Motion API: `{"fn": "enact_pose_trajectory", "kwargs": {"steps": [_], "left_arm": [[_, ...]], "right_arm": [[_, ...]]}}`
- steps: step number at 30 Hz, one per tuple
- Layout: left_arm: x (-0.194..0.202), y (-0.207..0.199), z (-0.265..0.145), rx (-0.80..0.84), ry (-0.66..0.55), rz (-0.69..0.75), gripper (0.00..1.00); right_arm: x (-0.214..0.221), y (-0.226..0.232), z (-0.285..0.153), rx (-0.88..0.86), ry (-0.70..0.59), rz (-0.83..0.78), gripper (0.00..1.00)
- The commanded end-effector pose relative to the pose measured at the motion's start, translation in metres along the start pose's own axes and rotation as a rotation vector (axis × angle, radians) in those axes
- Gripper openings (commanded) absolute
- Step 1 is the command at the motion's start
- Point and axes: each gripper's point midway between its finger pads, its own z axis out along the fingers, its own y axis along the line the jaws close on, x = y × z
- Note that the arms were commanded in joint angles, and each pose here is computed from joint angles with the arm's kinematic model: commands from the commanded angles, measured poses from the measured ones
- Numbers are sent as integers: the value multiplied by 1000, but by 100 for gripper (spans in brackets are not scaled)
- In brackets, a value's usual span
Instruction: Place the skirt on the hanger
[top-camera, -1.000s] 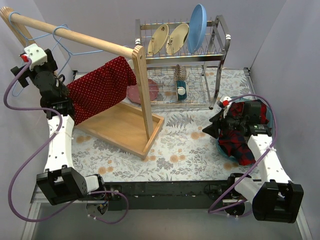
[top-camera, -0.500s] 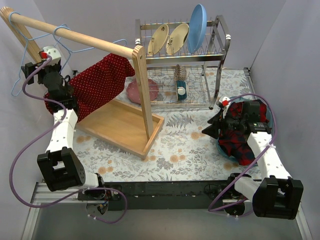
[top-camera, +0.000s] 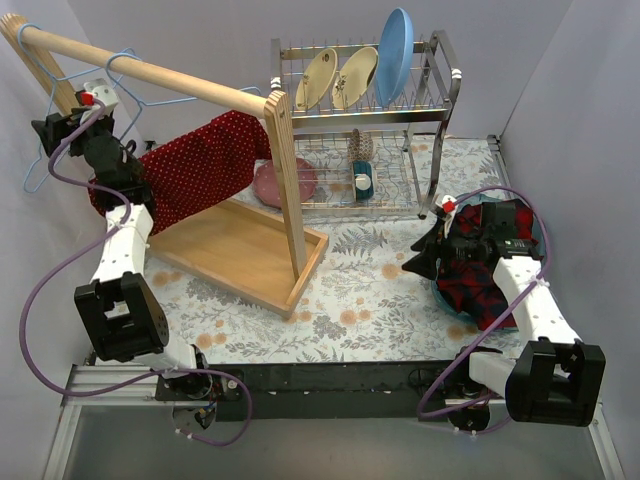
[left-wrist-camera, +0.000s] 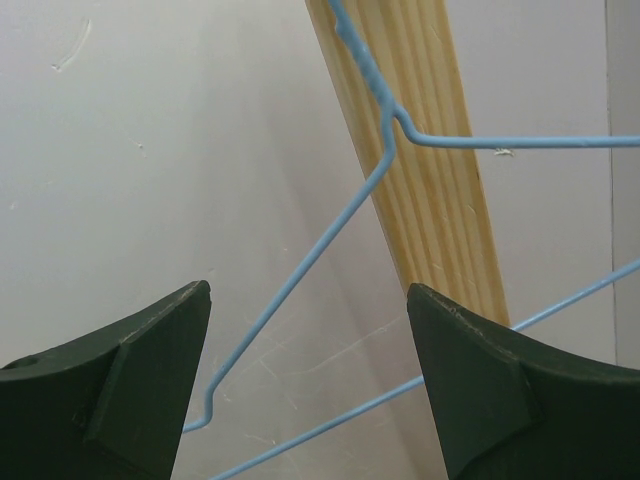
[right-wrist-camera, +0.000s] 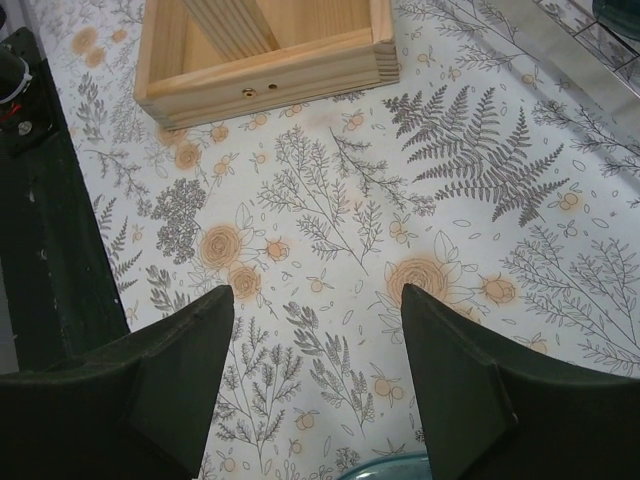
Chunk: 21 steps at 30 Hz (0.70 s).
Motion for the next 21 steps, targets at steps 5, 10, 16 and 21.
{"fn": "enact_pose_trajectory", "kwargs": {"steps": [5, 10, 16, 21], "left_arm": [[-8, 17, 22, -62, -25, -49, 70], [7, 5, 29, -44, 8, -60, 58], [11, 4, 36, -54, 13, -68, 51], [18, 3, 35, -59, 24, -68, 40]], "right_arm": [[-15, 12, -2, -87, -38, -41, 75], [-16, 18, -1, -132, -50, -47, 75], [-18, 24, -3, -159, -57, -67, 76], [-17, 24, -2, -167, -57, -65, 76]]}}
